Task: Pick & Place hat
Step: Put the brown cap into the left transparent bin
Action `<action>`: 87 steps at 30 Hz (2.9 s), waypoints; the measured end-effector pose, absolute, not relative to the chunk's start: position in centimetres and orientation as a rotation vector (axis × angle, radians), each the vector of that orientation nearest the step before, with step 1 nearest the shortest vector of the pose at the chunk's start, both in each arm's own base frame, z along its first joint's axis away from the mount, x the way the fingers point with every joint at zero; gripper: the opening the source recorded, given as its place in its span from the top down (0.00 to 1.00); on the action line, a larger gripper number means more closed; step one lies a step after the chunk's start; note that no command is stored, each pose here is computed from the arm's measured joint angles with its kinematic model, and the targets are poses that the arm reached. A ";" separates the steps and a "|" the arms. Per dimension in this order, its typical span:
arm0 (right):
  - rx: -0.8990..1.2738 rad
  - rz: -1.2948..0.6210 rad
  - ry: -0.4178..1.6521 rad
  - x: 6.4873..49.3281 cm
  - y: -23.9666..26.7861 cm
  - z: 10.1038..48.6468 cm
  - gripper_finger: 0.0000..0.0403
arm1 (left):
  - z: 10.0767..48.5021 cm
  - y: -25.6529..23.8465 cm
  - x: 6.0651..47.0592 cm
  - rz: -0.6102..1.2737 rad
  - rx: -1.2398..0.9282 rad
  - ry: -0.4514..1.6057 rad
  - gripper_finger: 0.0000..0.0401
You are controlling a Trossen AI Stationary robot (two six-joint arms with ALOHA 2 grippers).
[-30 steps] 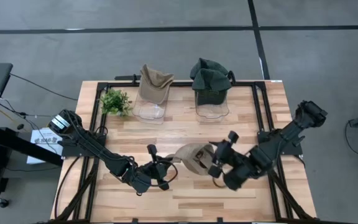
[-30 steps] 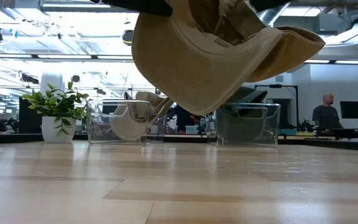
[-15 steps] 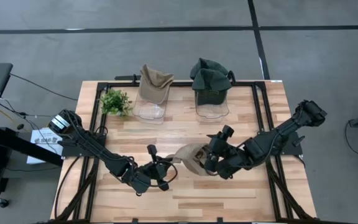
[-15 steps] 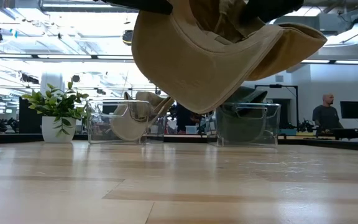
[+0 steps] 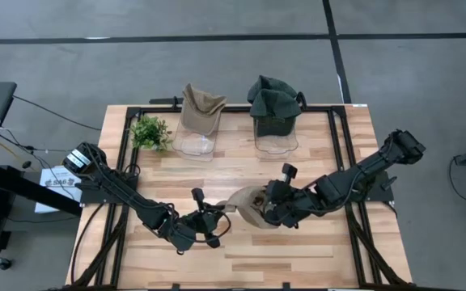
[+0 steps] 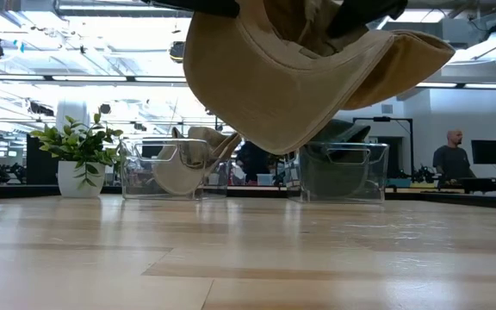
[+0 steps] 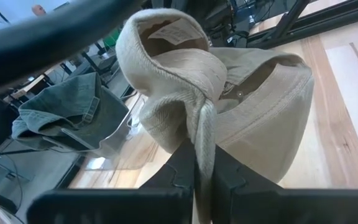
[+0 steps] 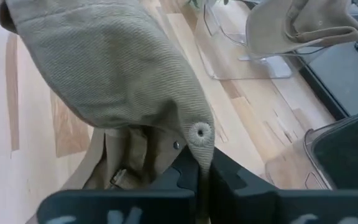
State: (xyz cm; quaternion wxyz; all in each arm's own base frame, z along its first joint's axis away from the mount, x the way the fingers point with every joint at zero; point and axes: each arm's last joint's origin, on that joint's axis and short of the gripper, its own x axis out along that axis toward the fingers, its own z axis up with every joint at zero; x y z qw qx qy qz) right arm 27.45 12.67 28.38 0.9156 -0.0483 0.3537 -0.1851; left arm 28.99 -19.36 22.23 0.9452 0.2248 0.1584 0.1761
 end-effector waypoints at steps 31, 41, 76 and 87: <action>-0.119 -0.323 0.536 29.5 3.1 39.4 1.00 | 29.5 -15.2 23.6 0.299 0.152 0.329 0.60; -0.130 -0.362 0.576 35.3 -4.2 42.8 1.00 | 32.0 -12.3 19.8 0.310 0.119 0.356 0.61; -0.088 -0.365 0.398 45.2 -13.4 40.5 1.00 | 31.5 -11.2 18.4 0.325 0.214 0.451 0.61; -0.039 -0.382 0.548 46.1 -13.8 37.3 1.00 | 31.5 -11.2 18.4 0.327 0.209 0.453 0.61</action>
